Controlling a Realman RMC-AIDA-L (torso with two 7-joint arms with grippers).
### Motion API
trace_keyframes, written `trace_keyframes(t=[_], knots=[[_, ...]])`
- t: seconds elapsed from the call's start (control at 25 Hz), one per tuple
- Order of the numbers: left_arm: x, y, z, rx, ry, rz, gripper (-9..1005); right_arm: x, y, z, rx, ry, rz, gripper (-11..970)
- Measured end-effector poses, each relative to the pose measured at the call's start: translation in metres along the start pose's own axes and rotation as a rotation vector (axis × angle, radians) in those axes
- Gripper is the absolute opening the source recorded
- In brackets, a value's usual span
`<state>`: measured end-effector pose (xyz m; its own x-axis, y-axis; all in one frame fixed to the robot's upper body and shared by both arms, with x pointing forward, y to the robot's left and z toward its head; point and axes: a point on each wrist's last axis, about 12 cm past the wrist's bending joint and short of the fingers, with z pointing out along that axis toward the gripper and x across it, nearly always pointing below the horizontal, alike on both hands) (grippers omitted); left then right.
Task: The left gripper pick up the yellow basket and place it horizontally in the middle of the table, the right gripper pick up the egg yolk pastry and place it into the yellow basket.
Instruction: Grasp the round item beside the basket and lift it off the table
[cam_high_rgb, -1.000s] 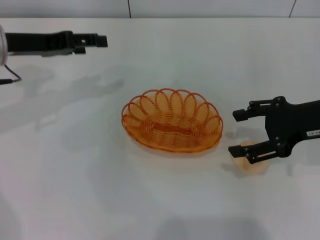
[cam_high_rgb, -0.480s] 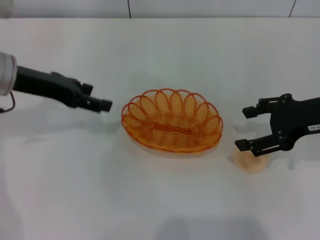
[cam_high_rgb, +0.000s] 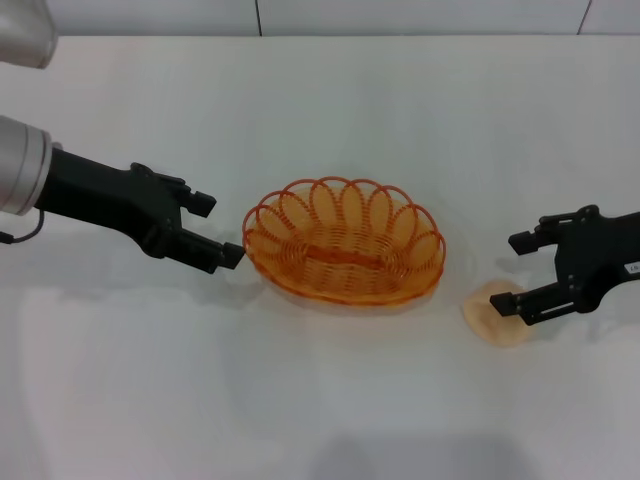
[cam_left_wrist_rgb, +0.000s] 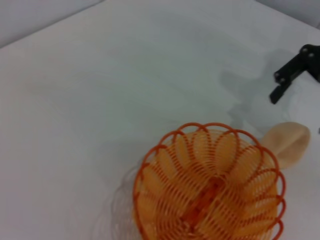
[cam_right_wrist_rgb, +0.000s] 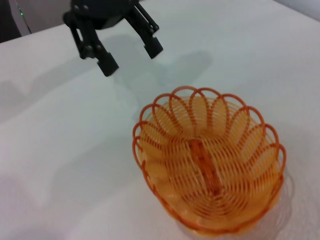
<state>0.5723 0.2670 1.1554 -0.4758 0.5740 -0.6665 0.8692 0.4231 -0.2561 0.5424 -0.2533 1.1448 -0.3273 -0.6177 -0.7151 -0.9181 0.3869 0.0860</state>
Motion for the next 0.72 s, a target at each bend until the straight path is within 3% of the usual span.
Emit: trace_keyframes(t=[0.72], knots=[[-0.001, -0.005, 0.002, 0.038, -0.019, 0.005, 890, 0.007, 0.001, 0.023, 0.031, 0.043, 0.016, 718]])
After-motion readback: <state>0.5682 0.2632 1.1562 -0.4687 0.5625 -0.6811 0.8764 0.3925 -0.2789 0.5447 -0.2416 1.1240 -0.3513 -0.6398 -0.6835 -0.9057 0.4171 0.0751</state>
